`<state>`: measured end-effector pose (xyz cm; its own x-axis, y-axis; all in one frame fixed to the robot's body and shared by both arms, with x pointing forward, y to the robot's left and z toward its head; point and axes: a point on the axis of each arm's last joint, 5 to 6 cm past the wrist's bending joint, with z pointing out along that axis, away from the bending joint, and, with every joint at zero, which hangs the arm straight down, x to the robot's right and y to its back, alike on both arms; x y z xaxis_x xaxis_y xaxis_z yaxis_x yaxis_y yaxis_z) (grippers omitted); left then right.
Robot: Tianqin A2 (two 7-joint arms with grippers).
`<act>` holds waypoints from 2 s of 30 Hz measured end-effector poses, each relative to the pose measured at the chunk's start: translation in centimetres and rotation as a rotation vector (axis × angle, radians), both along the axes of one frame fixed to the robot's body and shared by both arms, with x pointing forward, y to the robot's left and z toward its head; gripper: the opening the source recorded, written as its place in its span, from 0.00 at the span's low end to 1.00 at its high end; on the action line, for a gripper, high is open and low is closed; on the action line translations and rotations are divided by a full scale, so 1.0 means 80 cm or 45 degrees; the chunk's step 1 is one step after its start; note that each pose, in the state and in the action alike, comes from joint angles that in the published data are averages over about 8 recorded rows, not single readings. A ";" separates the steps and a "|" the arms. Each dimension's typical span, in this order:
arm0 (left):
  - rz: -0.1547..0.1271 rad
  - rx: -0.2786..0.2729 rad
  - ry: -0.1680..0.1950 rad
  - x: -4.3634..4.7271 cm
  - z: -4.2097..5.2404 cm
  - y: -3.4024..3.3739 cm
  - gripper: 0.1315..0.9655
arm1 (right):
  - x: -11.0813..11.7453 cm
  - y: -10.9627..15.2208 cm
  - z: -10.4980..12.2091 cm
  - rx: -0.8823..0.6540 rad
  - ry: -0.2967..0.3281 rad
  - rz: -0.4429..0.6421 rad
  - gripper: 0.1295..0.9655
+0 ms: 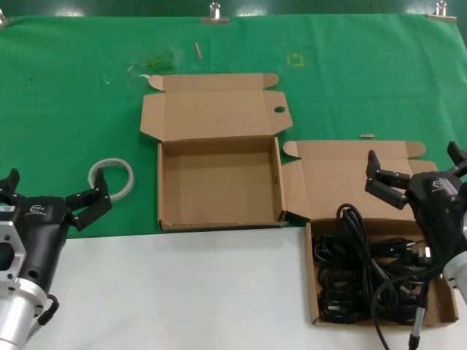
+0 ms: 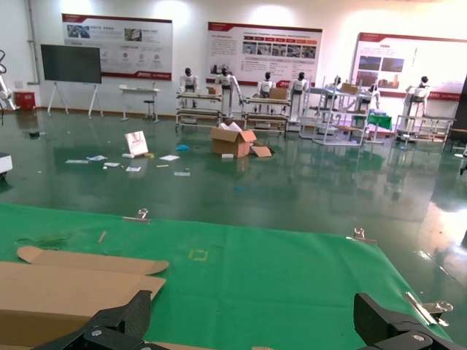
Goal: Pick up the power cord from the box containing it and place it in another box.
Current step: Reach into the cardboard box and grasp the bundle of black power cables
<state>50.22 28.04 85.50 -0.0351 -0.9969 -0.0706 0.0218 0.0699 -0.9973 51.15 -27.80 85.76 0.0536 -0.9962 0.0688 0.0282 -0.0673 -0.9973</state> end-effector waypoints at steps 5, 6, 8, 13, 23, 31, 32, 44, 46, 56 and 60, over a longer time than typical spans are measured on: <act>0.000 0.000 0.000 0.000 0.000 0.0000 1.00 | 0.000 0.000 0.000 0.000 0.000 0.000 1.00; 0.000 0.000 0.000 0.000 0.000 0.0000 1.00 | 0.000 0.000 0.000 0.000 0.000 0.000 1.00; 0.000 0.000 0.000 0.000 0.000 0.0000 1.00 | 0.000 0.000 0.000 0.000 0.000 0.000 1.00; 0.000 0.000 0.000 0.000 0.000 0.0000 1.00 | -0.004 0.002 0.007 0.015 -0.013 0.026 1.00; 0.000 0.000 0.000 0.000 0.000 0.0000 0.98 | -0.049 0.024 0.047 0.042 0.002 0.385 1.00; 0.000 0.000 0.000 0.000 0.000 0.0000 0.92 | -0.078 0.012 0.003 -0.036 0.255 0.510 1.00; 0.000 0.000 0.000 0.000 0.000 0.0000 0.90 | -0.078 0.008 -0.005 -0.041 0.284 0.498 1.00; 0.000 0.000 0.000 0.000 0.000 0.0000 0.65 | -0.061 -0.027 -0.067 -0.140 0.468 0.346 0.95; 0.000 0.000 0.000 0.000 0.000 0.0000 0.59 | -0.057 -0.030 -0.074 -0.162 0.482 0.335 0.95; 0.000 0.000 0.000 0.000 0.000 0.0000 0.32 | -0.046 -0.035 -0.088 -0.193 0.512 0.317 0.81; 0.000 0.000 0.000 0.000 0.000 0.0000 0.29 | -0.045 -0.035 -0.089 -0.198 0.515 0.320 0.76</act>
